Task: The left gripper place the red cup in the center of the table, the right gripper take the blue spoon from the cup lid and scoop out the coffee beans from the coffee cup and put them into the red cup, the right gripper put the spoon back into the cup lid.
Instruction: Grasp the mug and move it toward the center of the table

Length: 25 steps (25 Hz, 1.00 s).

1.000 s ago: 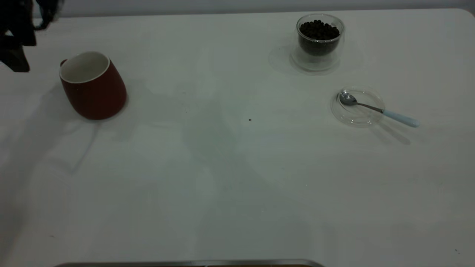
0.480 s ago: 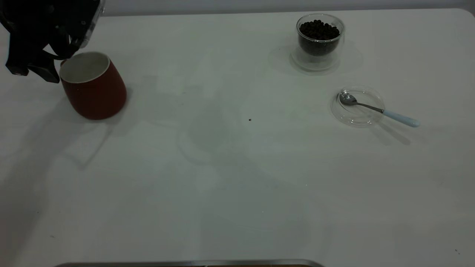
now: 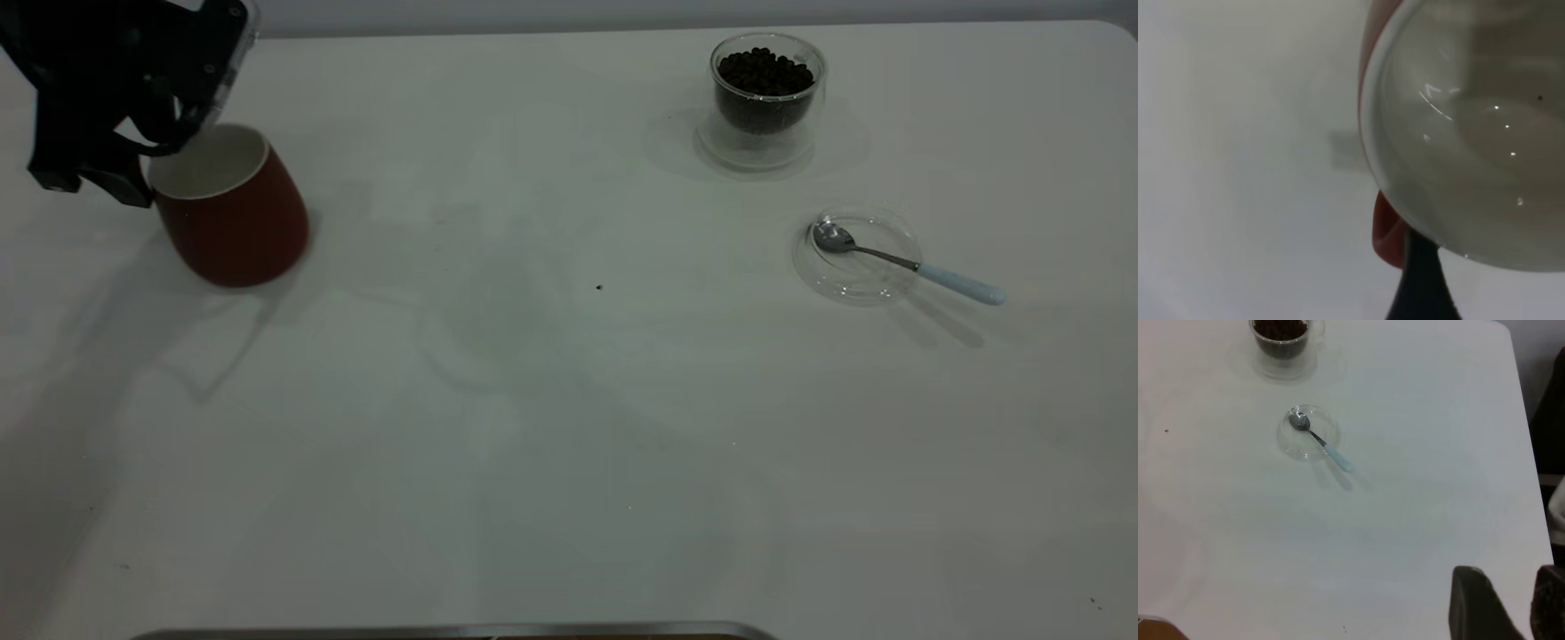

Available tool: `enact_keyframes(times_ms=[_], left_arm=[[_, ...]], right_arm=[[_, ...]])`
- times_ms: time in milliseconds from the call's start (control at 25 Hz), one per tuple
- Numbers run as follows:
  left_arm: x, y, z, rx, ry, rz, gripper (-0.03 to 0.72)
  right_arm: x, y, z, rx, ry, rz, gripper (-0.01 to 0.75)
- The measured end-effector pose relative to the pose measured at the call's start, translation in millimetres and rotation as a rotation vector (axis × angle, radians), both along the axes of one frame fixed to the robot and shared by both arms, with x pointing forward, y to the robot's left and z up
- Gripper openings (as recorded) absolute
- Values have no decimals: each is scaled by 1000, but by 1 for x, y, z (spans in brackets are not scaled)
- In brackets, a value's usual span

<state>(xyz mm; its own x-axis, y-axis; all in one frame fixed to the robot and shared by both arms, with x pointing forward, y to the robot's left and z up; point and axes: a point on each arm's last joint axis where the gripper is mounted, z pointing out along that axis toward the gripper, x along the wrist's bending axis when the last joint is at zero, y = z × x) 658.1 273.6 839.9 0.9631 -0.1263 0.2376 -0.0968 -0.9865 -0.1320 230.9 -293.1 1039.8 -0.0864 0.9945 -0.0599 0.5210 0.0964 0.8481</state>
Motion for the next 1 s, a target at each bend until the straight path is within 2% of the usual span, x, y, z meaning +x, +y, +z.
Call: enact_keyframes(times_ms=[200, 560, 720, 840, 1000], left_arm=[[-3, -32, -1, -46, -7, -27, 587], [-23, -119, -1, -185, -1, -33, 587], [-32, -149, 0, -230, -27, -19, 587], [-36, -162, 1, -259, -37, 16, 587], [-38, -165, 7, -275, -39, 66, 587]], right_arm=[[0, 0, 0, 0, 0, 0, 241], [0, 0, 0, 0, 0, 0, 241], [0, 0, 0, 0, 0, 0, 241], [0, 0, 0, 0, 0, 0, 241], [0, 0, 0, 0, 0, 0, 241]])
